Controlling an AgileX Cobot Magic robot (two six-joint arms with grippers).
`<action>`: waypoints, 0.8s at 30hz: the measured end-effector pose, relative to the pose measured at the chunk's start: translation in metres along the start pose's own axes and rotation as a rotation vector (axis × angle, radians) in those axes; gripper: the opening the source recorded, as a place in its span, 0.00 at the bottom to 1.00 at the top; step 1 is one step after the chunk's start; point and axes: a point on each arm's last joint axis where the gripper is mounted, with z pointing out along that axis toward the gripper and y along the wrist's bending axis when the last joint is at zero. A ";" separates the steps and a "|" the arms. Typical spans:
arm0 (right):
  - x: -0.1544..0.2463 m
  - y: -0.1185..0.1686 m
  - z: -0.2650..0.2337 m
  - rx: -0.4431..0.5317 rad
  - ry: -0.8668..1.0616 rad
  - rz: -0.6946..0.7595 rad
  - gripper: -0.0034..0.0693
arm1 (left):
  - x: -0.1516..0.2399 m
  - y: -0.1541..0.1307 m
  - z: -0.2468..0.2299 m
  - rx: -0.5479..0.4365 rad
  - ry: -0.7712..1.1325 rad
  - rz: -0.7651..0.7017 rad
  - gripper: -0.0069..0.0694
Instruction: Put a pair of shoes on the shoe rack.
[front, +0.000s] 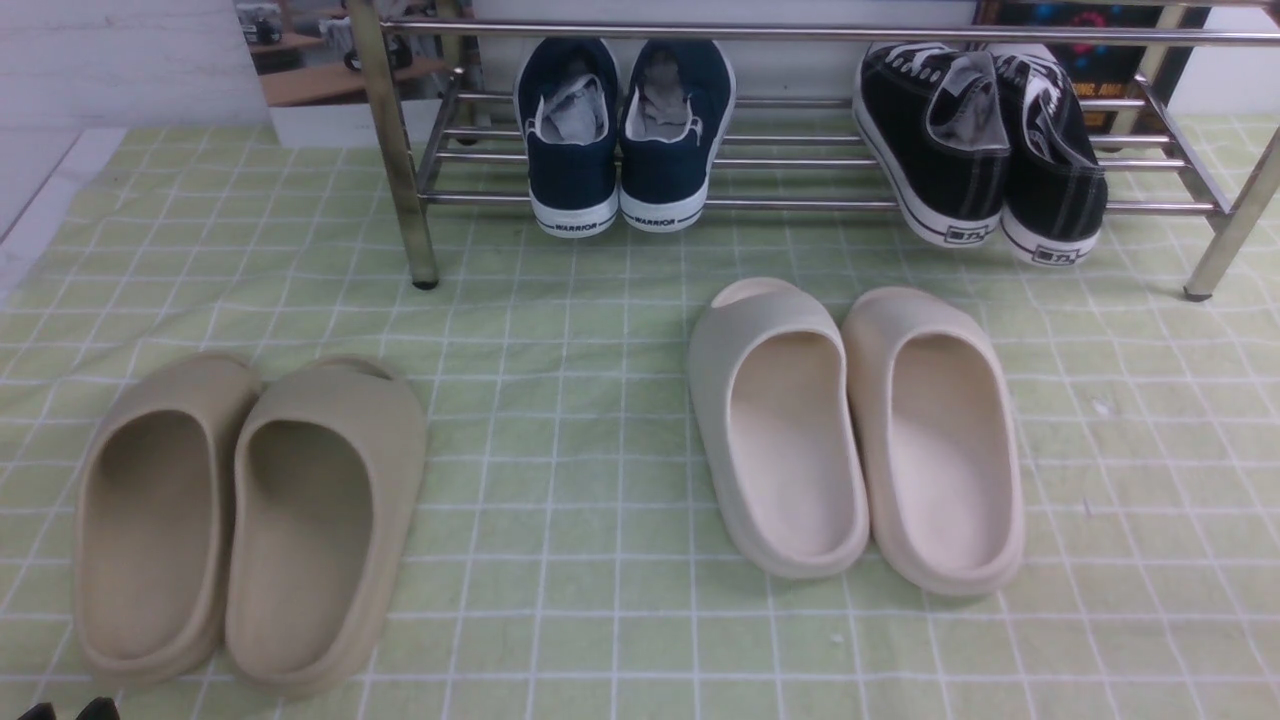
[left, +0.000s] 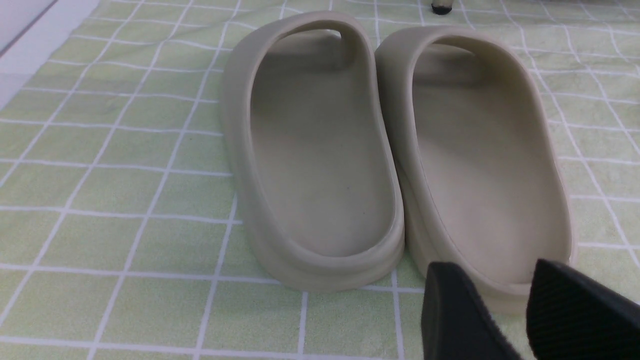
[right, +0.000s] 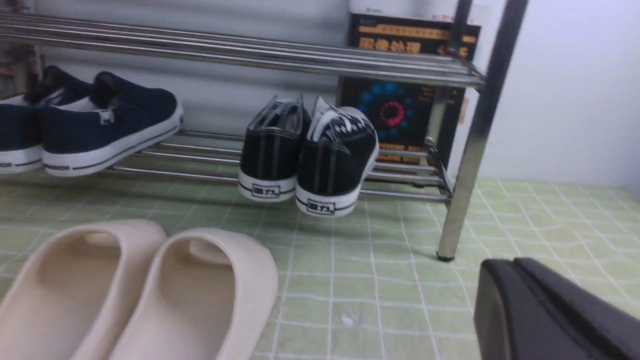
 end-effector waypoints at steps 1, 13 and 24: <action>0.011 -0.001 -0.001 0.022 0.008 0.022 0.05 | 0.000 0.000 0.000 0.000 0.000 0.000 0.40; 0.056 -0.006 -0.005 0.114 0.236 0.092 0.05 | 0.000 0.000 0.000 0.000 0.000 0.000 0.40; 0.062 -0.007 -0.007 0.125 0.318 0.096 0.05 | 0.000 0.000 0.000 0.000 0.000 0.000 0.40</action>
